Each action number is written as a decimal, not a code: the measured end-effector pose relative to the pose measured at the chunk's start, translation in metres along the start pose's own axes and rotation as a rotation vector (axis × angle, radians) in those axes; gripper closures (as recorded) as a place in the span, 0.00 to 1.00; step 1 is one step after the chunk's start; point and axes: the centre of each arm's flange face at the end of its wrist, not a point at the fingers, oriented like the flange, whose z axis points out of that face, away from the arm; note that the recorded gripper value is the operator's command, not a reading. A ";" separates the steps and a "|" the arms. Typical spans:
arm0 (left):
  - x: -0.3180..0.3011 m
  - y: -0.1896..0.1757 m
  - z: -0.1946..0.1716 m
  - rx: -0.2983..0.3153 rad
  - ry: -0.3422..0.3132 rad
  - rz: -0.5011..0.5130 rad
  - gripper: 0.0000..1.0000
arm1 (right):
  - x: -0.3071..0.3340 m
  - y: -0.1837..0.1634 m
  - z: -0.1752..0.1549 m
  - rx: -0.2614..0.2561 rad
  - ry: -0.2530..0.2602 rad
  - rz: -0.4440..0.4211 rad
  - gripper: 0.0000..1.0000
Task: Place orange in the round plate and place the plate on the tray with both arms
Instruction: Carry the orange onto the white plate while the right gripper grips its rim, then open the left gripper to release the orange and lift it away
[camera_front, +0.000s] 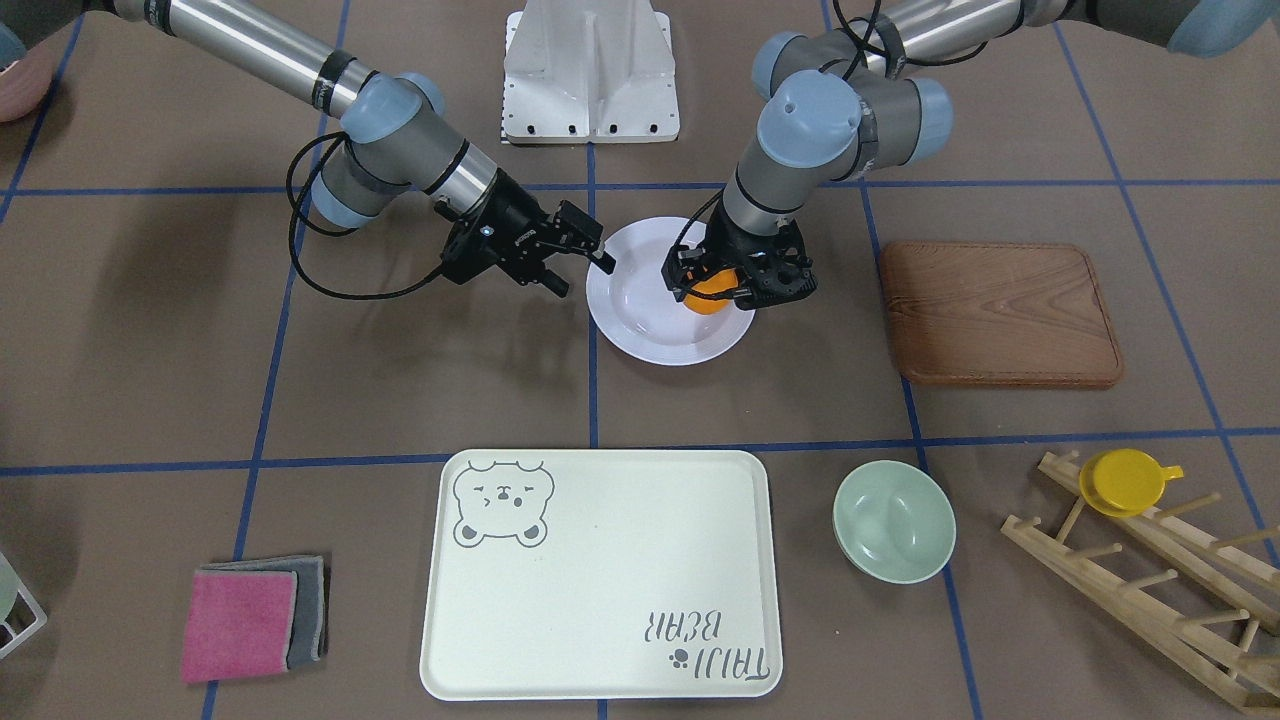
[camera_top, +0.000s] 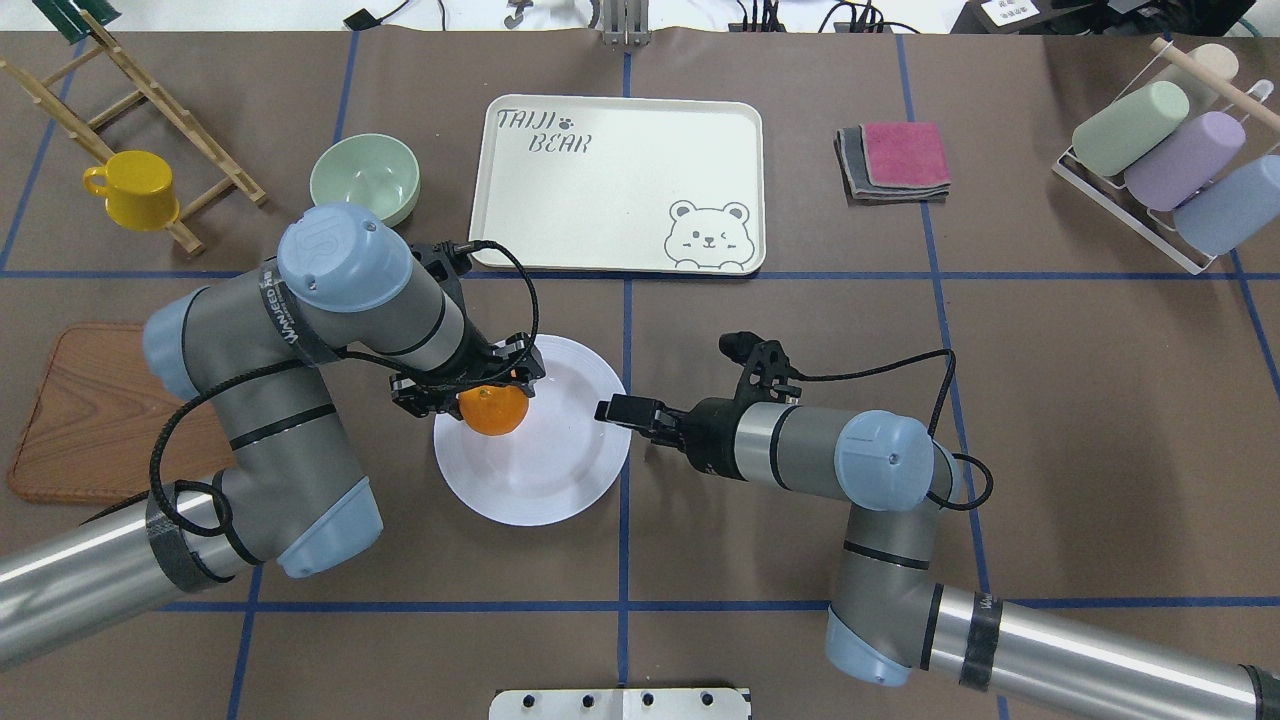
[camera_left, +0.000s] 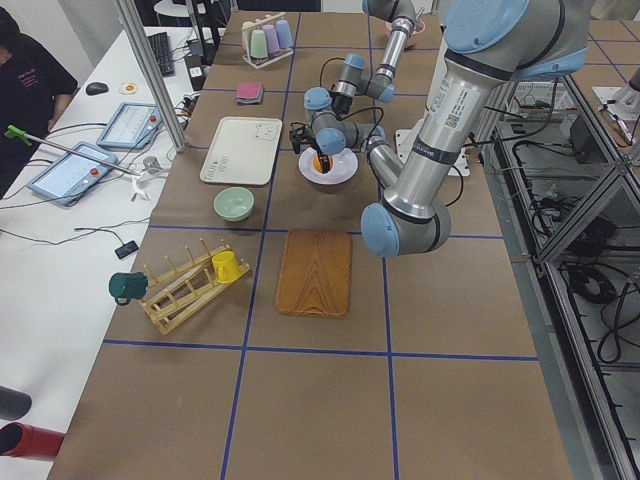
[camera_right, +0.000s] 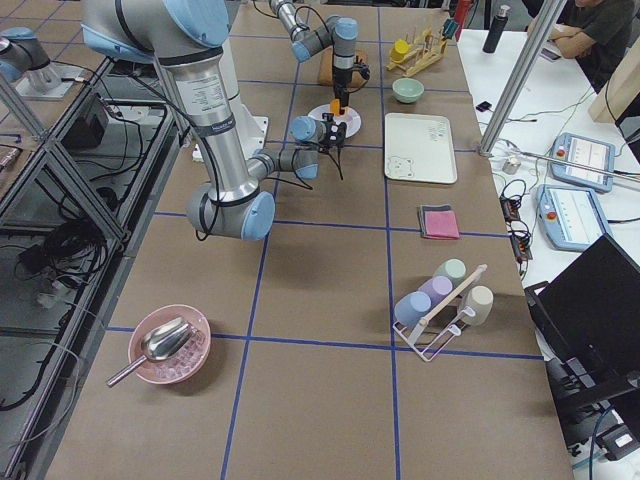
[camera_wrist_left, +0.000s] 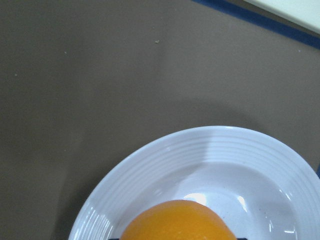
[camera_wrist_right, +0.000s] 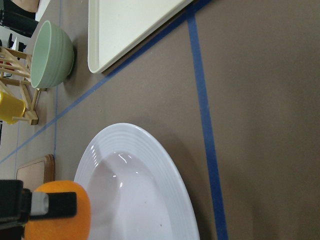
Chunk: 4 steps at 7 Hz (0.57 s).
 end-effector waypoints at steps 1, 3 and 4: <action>-0.001 0.000 0.000 0.001 -0.001 0.002 0.03 | -0.003 0.002 0.001 -0.003 -0.004 0.003 0.01; -0.003 -0.002 -0.001 0.004 -0.001 0.005 0.03 | -0.006 0.011 0.005 -0.012 -0.009 0.009 0.01; -0.003 -0.002 -0.003 0.005 0.002 0.006 0.03 | -0.006 0.016 0.006 -0.011 -0.015 0.010 0.01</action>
